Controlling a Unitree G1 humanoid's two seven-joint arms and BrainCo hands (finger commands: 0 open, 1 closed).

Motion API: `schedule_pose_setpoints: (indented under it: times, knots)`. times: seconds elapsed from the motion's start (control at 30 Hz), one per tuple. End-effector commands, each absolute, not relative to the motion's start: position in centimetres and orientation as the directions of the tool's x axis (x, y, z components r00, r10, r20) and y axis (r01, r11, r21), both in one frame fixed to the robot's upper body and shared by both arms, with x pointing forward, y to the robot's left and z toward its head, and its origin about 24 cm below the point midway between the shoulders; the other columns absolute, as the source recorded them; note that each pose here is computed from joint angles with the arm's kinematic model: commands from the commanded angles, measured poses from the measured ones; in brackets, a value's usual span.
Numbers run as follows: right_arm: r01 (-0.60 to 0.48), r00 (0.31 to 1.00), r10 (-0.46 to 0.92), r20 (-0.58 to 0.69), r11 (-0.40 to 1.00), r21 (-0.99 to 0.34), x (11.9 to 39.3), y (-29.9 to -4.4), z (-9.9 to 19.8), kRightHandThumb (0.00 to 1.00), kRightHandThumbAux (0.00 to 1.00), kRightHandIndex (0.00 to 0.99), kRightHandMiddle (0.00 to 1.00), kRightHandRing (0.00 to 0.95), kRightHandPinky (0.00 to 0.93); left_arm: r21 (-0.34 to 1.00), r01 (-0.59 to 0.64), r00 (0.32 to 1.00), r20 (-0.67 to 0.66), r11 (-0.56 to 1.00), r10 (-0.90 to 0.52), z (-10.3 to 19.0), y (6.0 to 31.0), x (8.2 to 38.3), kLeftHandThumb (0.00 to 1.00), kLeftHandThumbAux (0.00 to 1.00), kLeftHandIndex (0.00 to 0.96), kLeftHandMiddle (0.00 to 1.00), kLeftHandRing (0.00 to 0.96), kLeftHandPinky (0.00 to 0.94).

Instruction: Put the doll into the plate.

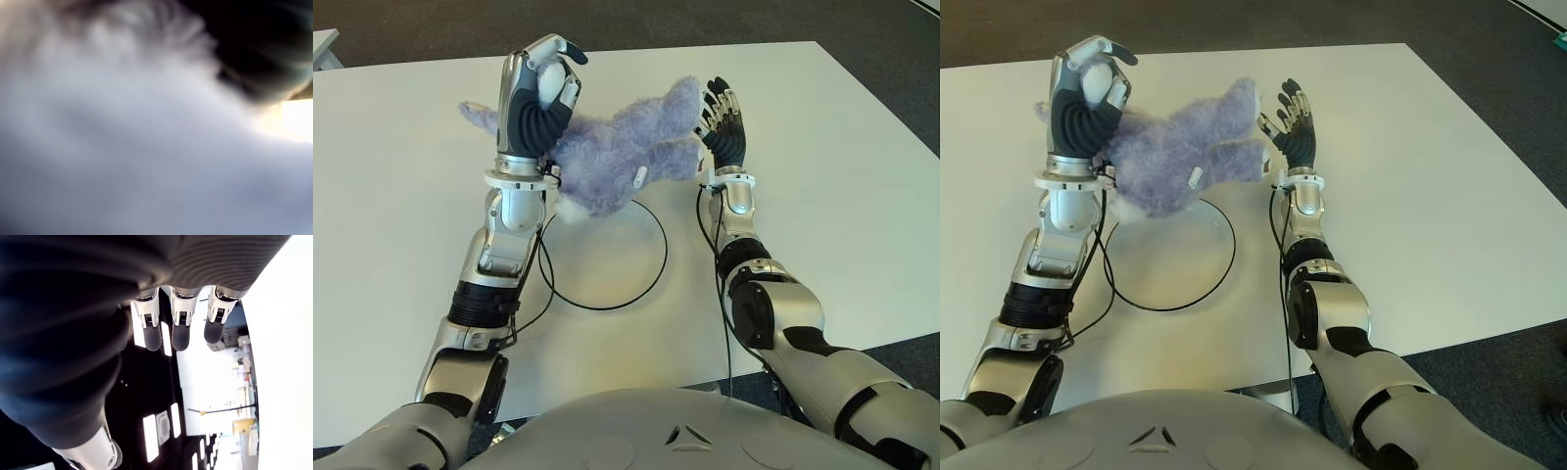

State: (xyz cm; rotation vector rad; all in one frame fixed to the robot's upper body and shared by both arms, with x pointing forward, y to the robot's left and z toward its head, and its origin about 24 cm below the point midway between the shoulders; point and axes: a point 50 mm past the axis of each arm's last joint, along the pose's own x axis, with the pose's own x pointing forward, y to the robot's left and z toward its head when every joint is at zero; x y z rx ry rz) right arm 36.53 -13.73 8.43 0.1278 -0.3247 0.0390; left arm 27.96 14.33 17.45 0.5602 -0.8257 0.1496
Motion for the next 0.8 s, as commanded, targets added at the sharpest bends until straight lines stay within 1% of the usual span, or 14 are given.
schedule_pose_setpoints:
  times: [0.03,0.23,0.33,0.53,0.63,0.8]
  knots:
    - [-0.028,0.978,-0.005,0.209,0.987,0.155,35.06,-13.82,4.99,0.253,0.838,0.089,0.094,0.072,0.063,0.427,-0.319,0.683,0.723,0.846,-0.108,17.11,14.00,27.60,0.734,0.695,0.444,0.850,0.858,0.863]
    - [-0.031,0.977,-0.002,0.214,0.988,0.152,35.04,-13.88,5.04,0.255,0.836,0.091,0.093,0.070,0.066,0.430,-0.328,0.678,0.727,0.841,-0.108,17.13,13.87,27.48,0.735,0.695,0.444,0.854,0.862,0.869]
    - [-0.033,0.976,0.000,0.216,0.988,0.149,35.03,-13.89,5.06,0.239,0.838,0.087,0.093,0.070,0.065,0.430,-0.330,0.676,0.729,0.840,-0.107,17.14,13.82,27.43,0.734,0.695,0.444,0.850,0.859,0.861]
    - [-0.035,0.975,0.002,0.222,0.989,0.144,35.00,-13.90,5.13,0.237,0.839,0.087,0.093,0.070,0.065,0.430,-0.332,0.674,0.731,0.840,-0.107,17.18,13.73,27.33,0.734,0.695,0.444,0.850,0.859,0.860]
    - [-0.038,0.972,0.005,0.233,0.990,0.137,34.93,-13.93,5.22,0.217,0.834,0.080,0.095,0.077,0.069,0.428,-0.335,0.671,0.734,0.839,-0.106,17.23,13.58,27.12,0.733,0.695,0.444,0.846,0.856,0.857]
    - [-0.038,0.972,0.005,0.234,0.990,0.135,34.92,-13.93,5.24,0.219,0.837,0.083,0.099,0.081,0.073,0.428,-0.336,0.674,0.731,0.839,-0.103,17.17,13.46,26.99,0.734,0.695,0.444,0.851,0.859,0.864]
